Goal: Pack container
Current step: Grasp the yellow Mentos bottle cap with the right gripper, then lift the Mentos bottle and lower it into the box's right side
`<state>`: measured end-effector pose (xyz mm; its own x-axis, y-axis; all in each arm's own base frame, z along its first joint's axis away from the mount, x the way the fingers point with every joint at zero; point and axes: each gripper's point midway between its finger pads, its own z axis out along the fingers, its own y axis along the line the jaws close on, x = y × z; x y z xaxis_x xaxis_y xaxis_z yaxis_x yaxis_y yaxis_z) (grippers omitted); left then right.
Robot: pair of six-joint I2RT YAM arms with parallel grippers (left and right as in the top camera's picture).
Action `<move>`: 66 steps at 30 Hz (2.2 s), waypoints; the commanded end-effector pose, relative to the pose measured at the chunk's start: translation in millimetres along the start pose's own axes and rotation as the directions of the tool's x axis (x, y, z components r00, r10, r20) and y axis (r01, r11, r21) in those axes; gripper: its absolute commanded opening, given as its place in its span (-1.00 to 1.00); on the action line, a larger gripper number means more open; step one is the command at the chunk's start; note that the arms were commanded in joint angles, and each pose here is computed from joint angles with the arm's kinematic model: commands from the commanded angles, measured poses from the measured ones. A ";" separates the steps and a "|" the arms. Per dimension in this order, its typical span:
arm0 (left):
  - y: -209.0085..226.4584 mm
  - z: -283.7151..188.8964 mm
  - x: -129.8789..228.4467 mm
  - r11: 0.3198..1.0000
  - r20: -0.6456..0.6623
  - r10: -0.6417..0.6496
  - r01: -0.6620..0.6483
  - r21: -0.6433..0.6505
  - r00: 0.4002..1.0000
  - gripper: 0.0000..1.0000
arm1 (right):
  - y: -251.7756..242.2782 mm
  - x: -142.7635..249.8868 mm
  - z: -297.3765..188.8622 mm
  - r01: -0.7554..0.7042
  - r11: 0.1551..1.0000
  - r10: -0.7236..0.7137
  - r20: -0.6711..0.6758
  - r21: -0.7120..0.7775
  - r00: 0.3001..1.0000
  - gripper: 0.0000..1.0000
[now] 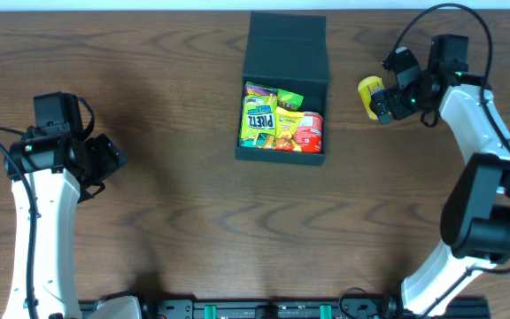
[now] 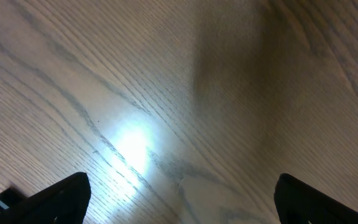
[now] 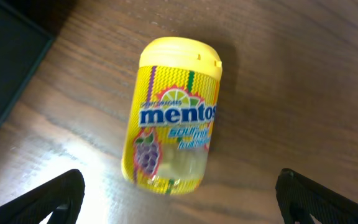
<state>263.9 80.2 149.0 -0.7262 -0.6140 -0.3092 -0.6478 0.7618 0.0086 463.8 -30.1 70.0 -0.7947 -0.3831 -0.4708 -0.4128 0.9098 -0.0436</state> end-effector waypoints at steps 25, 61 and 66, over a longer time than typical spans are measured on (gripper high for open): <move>0.3 2.0 0.5 1.000 -0.013 0.003 -0.003 0.000 1.000 0.91 | 4.7 -19.0 64.0 -0.140 0.983 0.154 0.121 -0.119 0.981 0.99; 0.3 2.0 0.5 1.000 -0.013 0.003 -0.003 0.000 1.000 0.91 | 21.1 -15.7 42.0 -0.202 0.961 0.219 0.075 -0.187 0.973 -0.37; 0.3 2.0 0.5 1.000 -0.013 0.003 -0.003 0.000 1.000 0.91 | 26.2 -32.4 10.8 -0.181 0.962 0.209 0.128 -0.206 0.969 -0.46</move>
<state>263.9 80.2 149.0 -0.7262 -0.6140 -0.3092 -0.6478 0.7618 0.0086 477.3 -0.7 29.2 -0.8525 -0.1663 -0.4955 -0.3106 0.9237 0.2244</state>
